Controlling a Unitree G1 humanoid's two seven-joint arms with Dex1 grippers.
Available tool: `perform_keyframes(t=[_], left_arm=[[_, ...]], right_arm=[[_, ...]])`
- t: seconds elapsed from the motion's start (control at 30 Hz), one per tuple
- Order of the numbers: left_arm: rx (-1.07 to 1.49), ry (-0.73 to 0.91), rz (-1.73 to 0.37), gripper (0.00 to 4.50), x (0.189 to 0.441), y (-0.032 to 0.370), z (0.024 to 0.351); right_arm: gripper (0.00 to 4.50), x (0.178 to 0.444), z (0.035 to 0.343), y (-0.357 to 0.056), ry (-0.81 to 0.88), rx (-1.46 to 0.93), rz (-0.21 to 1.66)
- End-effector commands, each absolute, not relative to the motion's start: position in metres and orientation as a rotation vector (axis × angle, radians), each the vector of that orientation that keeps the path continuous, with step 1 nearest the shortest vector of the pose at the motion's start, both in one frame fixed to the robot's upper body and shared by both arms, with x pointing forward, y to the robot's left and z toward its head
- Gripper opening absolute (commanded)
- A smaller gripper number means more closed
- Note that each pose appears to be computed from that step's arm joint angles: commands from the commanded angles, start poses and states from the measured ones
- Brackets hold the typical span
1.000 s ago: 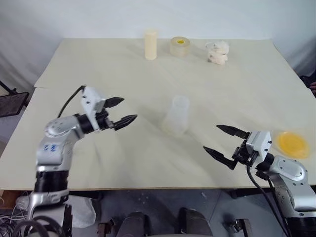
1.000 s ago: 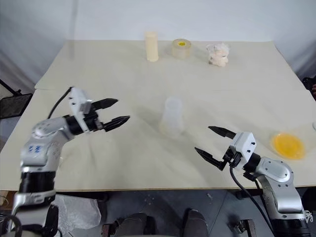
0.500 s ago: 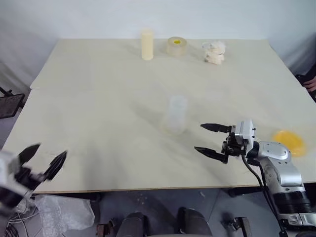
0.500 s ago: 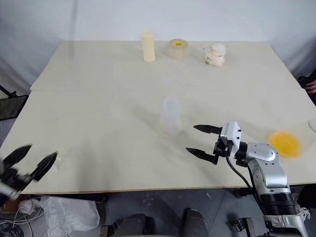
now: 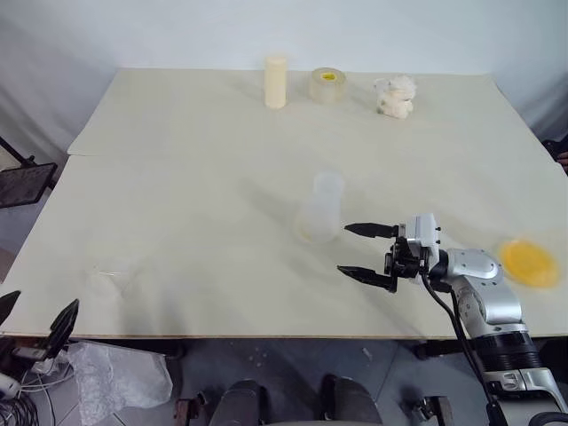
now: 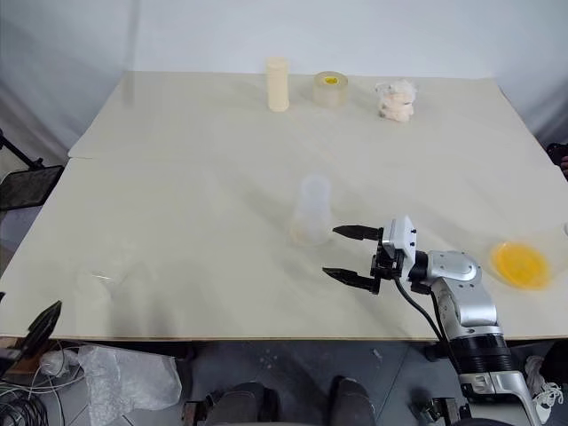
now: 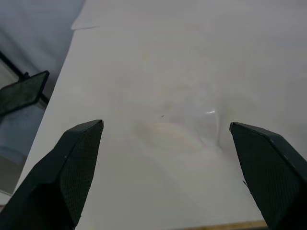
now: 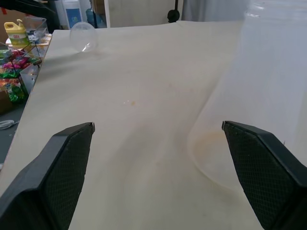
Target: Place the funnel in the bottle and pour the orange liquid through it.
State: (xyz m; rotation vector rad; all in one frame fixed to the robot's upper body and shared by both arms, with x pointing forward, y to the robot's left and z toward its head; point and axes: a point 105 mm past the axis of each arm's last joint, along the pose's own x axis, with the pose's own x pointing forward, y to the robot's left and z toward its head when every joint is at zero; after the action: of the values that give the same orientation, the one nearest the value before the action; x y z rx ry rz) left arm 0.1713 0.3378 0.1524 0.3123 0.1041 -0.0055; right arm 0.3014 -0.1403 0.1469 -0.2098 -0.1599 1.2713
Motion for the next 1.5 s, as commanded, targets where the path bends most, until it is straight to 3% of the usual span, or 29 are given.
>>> perform_keyframes(t=[0.03,0.37,0.47,0.87,1.17,1.5], left_arm=[[0.397,0.137,-0.003,4.48,0.188,0.335,0.155],[0.495,0.249,-0.049,4.48,0.209,0.342,0.147],[0.518,0.268,-0.050,3.86,0.210,0.344,0.145],[0.531,0.288,-0.058,0.05,0.211,0.343,0.140],[0.418,0.171,-0.090,0.05,0.226,0.331,0.173],[0.233,-0.014,-0.419,0.05,0.268,0.254,0.231]], right_arm=[[4.50,0.301,0.153,-0.141,-0.194,-0.216,1.260],[4.50,0.296,0.152,-0.146,-0.194,-0.224,1.210],[4.50,0.295,0.152,-0.147,-0.192,-0.226,1.200],[4.50,0.294,0.153,-0.150,-0.198,-0.232,1.182],[4.50,0.295,0.154,-0.152,-0.204,-0.233,1.170],[4.50,0.299,0.163,-0.157,-0.239,-0.247,1.138]])
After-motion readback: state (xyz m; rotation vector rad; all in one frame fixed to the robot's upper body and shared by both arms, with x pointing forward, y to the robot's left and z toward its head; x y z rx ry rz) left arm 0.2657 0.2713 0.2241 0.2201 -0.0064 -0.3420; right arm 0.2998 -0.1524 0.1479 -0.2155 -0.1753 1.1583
